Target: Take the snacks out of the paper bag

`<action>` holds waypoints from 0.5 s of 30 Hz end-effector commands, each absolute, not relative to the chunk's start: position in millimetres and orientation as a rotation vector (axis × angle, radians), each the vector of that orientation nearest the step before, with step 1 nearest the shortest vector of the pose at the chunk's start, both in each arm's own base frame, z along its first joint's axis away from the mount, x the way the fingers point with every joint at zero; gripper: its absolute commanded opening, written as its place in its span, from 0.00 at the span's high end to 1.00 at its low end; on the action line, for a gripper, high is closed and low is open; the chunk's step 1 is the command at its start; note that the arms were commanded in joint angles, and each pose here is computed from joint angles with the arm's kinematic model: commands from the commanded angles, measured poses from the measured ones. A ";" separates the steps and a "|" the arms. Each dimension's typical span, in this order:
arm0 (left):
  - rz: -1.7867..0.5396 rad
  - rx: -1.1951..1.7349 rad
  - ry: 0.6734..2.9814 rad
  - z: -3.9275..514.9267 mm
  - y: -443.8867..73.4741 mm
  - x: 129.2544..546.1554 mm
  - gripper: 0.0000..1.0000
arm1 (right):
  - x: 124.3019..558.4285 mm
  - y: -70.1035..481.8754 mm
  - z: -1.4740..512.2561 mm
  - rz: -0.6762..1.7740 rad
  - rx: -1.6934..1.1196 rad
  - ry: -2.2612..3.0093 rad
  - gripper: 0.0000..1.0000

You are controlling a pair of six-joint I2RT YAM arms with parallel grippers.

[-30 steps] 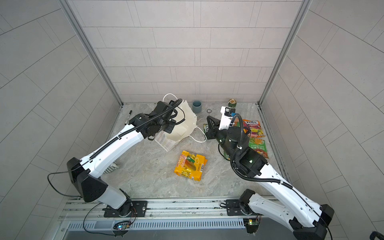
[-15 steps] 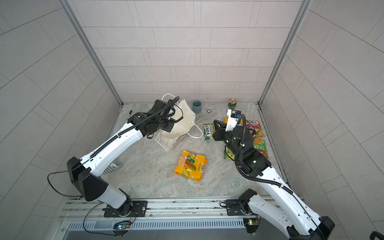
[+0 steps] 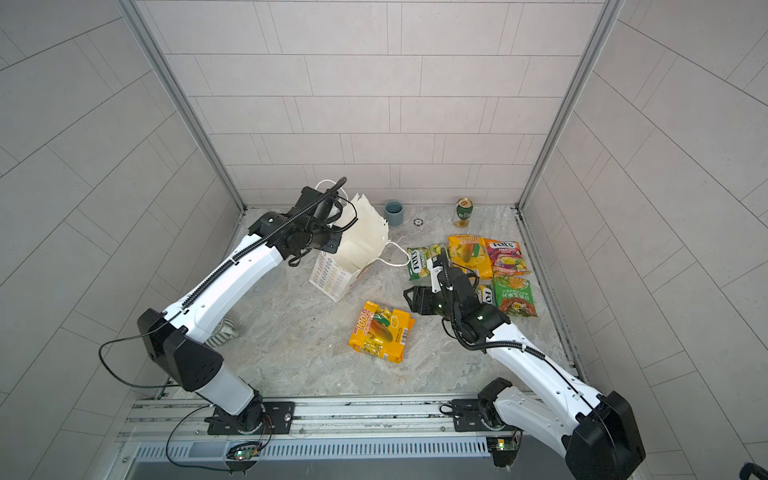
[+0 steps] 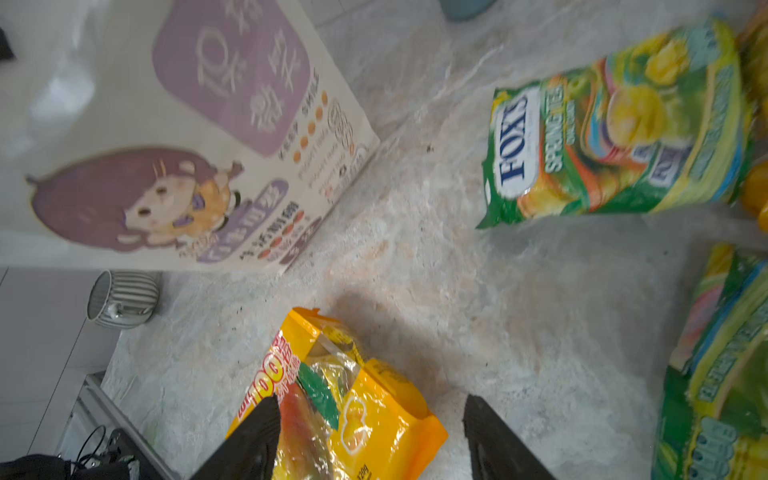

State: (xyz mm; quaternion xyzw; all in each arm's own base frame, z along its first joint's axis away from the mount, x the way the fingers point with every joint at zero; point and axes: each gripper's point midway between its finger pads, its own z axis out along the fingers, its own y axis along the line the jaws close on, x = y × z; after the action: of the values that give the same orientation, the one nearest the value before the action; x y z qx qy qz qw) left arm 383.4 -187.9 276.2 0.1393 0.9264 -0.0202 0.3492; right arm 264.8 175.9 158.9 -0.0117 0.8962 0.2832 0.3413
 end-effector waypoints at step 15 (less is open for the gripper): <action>-0.126 0.201 2.434 275.4 -162.5 387.5 1.00 | 209.0 214.8 58.7 1.095 -0.052 2.704 0.27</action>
State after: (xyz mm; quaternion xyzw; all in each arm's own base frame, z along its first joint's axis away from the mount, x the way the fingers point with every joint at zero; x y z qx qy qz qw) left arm 391.2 -166.2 270.4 0.0820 0.9378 -0.0418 0.3348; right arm 209.2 202.9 51.9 -0.0012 0.9314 0.3438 0.1193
